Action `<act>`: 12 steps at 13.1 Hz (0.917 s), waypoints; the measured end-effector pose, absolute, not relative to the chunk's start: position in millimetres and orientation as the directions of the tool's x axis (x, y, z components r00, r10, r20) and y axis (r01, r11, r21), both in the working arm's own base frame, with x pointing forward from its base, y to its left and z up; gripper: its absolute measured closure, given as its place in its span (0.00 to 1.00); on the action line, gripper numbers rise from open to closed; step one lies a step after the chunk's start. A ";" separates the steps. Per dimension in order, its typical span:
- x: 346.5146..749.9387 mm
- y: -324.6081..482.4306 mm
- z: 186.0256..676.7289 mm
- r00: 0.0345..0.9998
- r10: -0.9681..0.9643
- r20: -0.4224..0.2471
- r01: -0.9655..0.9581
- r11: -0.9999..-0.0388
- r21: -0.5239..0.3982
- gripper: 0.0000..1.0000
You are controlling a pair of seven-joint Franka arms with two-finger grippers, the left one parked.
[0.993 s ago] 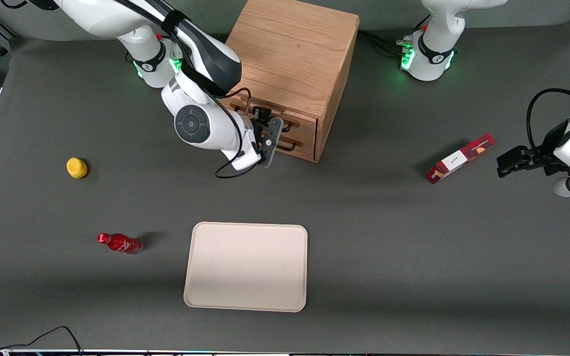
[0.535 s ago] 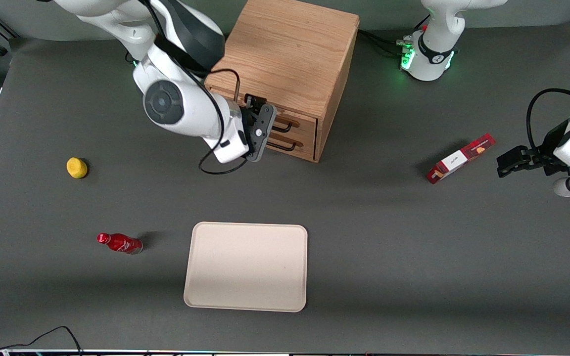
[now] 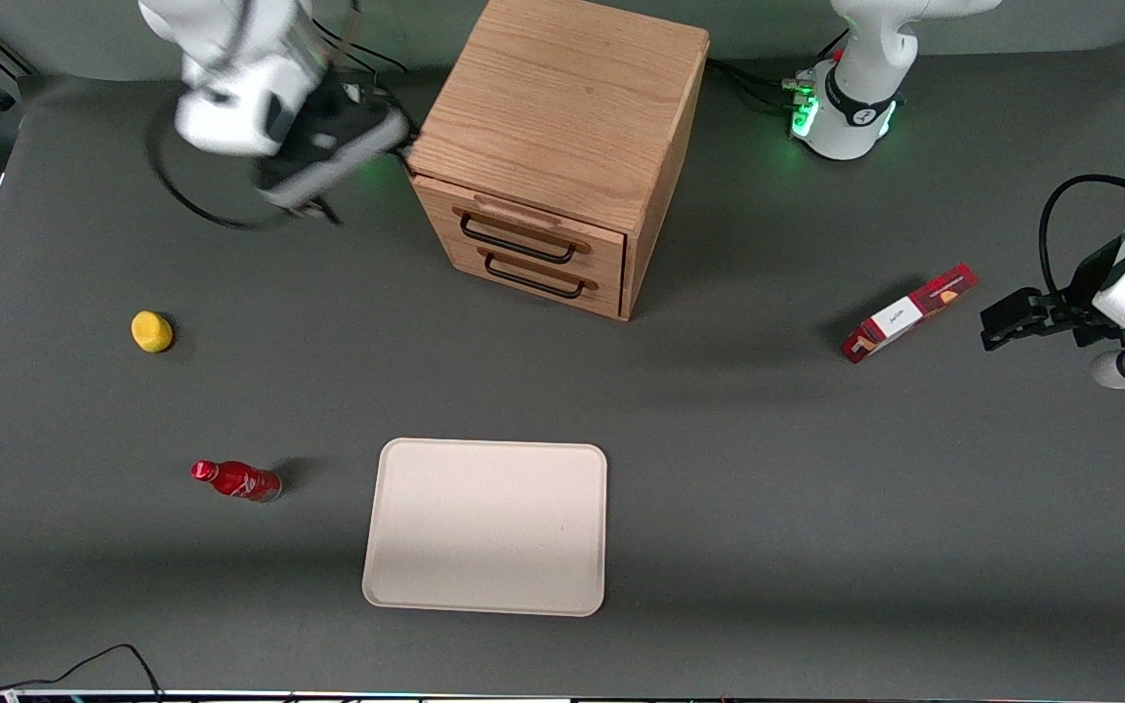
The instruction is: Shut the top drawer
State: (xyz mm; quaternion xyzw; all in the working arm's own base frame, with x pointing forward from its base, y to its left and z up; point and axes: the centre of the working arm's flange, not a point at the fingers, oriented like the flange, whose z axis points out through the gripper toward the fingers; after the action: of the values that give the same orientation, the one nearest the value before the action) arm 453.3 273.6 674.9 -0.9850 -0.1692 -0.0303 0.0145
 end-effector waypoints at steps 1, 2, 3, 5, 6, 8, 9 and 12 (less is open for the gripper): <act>449.4 247.4 691.6 0.975 0.206 0.085 0.206 -0.979 0.010 0.00; 446.4 220.4 705.6 0.987 0.115 0.112 0.113 -0.993 0.029 0.00; 443.7 191.7 717.2 0.990 0.043 0.134 0.038 -0.999 0.038 0.00; 440.7 125.4 732.4 0.986 -0.089 0.138 -0.095 -0.995 0.033 0.00; 439.8 90.5 733.0 0.982 -0.153 0.110 -0.157 -0.987 0.029 0.00; 443.2 44.4 716.5 0.972 -0.231 0.046 -0.232 -0.972 0.028 0.00; 448.7 34.1 700.2 0.968 -0.249 0.037 -0.250 -0.968 0.026 0.00; 459.5 5.4 639.3 0.954 -0.299 0.028 -0.300 -0.954 0.014 0.00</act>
State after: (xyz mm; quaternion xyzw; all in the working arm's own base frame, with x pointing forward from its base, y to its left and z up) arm 459.5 5.4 639.3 -0.9883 0.1515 -0.0128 -0.0092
